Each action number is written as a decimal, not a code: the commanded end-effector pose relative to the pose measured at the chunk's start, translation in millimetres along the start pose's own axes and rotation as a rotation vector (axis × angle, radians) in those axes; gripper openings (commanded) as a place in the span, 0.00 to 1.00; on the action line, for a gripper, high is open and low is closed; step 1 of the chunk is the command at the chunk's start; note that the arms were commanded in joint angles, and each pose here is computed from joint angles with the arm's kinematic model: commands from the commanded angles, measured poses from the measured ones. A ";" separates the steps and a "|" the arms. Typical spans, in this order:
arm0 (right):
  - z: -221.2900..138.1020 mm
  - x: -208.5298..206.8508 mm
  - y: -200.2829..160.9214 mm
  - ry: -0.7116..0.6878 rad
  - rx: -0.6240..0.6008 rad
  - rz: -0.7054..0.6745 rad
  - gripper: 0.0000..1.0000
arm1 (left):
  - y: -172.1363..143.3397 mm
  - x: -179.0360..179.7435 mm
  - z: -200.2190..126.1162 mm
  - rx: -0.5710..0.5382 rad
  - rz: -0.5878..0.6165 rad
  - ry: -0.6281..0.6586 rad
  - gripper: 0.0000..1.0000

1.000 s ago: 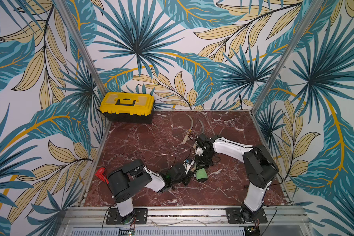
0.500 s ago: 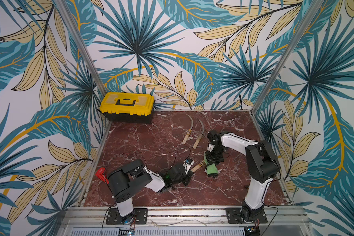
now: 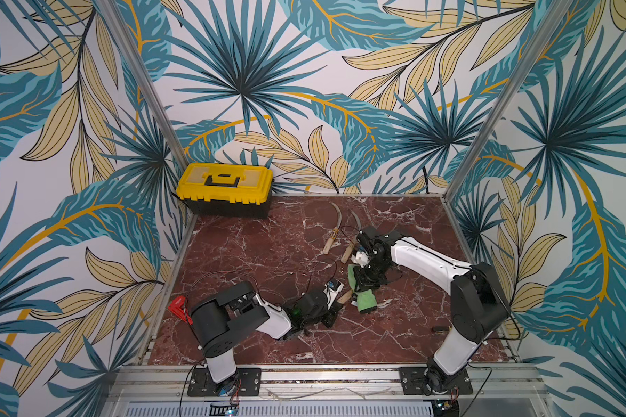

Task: Wipe small sickles with rags
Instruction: Wipe the small sickle at the center of the board.

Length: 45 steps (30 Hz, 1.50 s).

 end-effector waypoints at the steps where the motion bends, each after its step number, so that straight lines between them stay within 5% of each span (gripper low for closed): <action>1: 32.4 0.0 -0.8 0.068 0.092 0.031 0.04 | -33.1 4.5 0.6 0.131 -0.004 0.002 0.00; 10: 67.7 -20.1 -2.6 0.030 0.192 0.082 0.04 | -32.0 4.7 0.3 0.120 -0.011 0.002 0.00; 19: 48.9 -71.0 9.1 -0.215 0.151 0.146 0.04 | -39.1 5.9 1.7 0.142 -0.006 0.004 0.00; 29: 19.4 -103.0 31.4 -0.328 0.064 0.198 0.04 | -42.7 6.4 2.9 0.152 -0.008 0.004 0.00; 38: -24.6 -66.7 18.0 -0.334 -0.025 0.135 0.03 | -37.2 5.2 2.5 0.135 -0.005 -0.001 0.00; 45: 1.4 -15.6 5.1 -0.150 -0.034 0.095 0.04 | -31.6 1.9 2.6 0.116 -0.007 -0.017 0.00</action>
Point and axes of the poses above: each gripper's point midway between its finger pads, its own z axis out along the fingers, its own x axis along the line the jaws close on, y = z × x, the point moved 5 cm from there along -z, back along the fingers, and after that the axes turned 3 degrees about z, right-handed, at the moved point
